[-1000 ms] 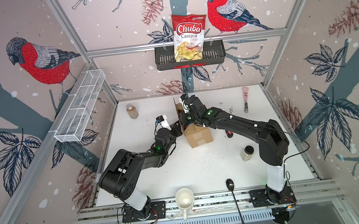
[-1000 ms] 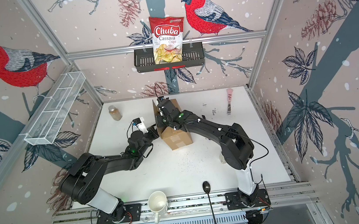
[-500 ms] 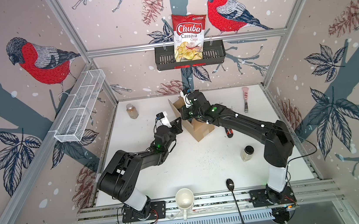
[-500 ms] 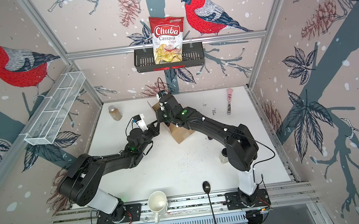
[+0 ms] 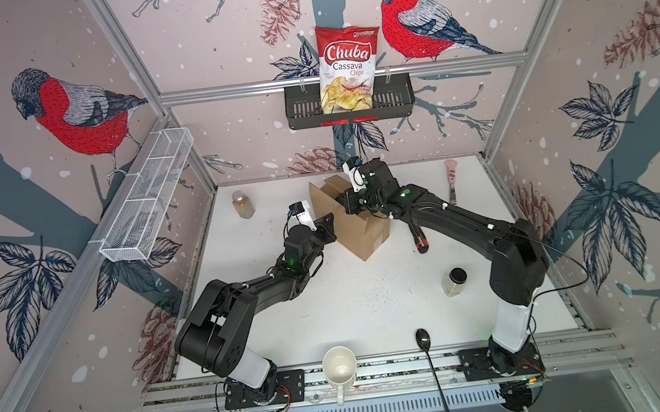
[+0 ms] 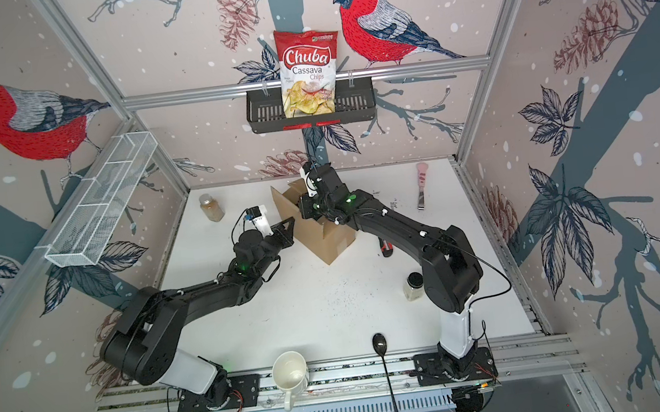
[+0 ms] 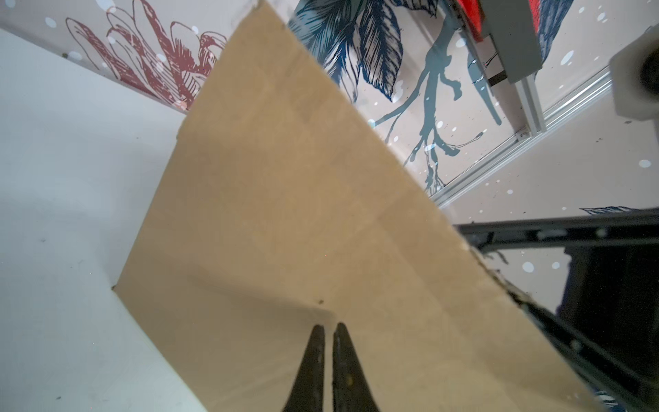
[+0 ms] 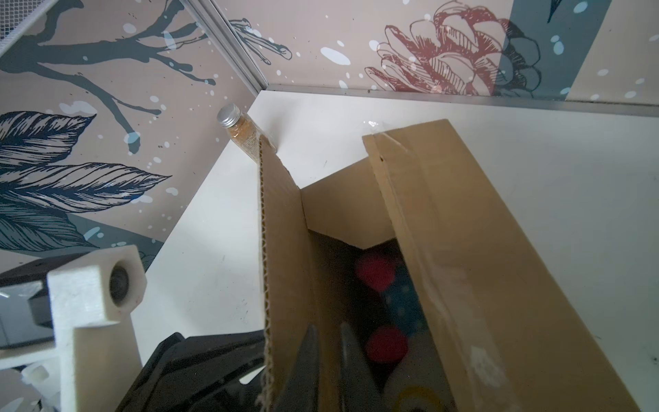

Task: Unpack the express box
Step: 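Hold the flap with the left gripper while the right gripper pushes the far flap open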

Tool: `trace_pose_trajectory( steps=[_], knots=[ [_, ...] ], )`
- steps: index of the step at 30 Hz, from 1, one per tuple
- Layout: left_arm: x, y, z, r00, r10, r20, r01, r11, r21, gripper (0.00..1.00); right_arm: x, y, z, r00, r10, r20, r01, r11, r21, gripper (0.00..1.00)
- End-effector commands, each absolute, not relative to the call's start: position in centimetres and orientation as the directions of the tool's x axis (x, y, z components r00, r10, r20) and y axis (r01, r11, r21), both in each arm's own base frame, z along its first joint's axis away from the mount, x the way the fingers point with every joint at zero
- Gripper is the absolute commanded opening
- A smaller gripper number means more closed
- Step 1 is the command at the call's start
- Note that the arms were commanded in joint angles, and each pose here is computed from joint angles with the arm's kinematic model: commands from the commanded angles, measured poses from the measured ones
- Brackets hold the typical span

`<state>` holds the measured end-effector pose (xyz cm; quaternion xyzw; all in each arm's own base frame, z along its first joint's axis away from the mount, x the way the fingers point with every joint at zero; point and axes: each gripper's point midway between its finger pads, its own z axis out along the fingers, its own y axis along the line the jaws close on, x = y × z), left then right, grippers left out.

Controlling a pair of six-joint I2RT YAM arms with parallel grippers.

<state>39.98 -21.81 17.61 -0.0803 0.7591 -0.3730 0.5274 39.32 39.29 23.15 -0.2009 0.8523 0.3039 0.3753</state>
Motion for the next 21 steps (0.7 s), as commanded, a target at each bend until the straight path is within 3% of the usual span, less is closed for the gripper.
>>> trace_pose_trajectory(
  steps=[1, 21],
  knots=[
    [40.3, -21.8, 17.8, -0.407, -0.528, -0.745, 0.289, 0.7, -0.654, 0.1, 39.2, 40.2, 23.6, -0.603, -0.15, -0.784, -0.637, 0.682, 0.359, 0.06],
    [40.8, -22.5, 17.2, -0.404, -0.583, -0.705, 0.311, 0.637, -0.705, 0.09, 38.7, 41.1, 22.0, -0.57, -0.185, -0.801, -0.695, 0.629, 0.349, 0.05]
  ],
)
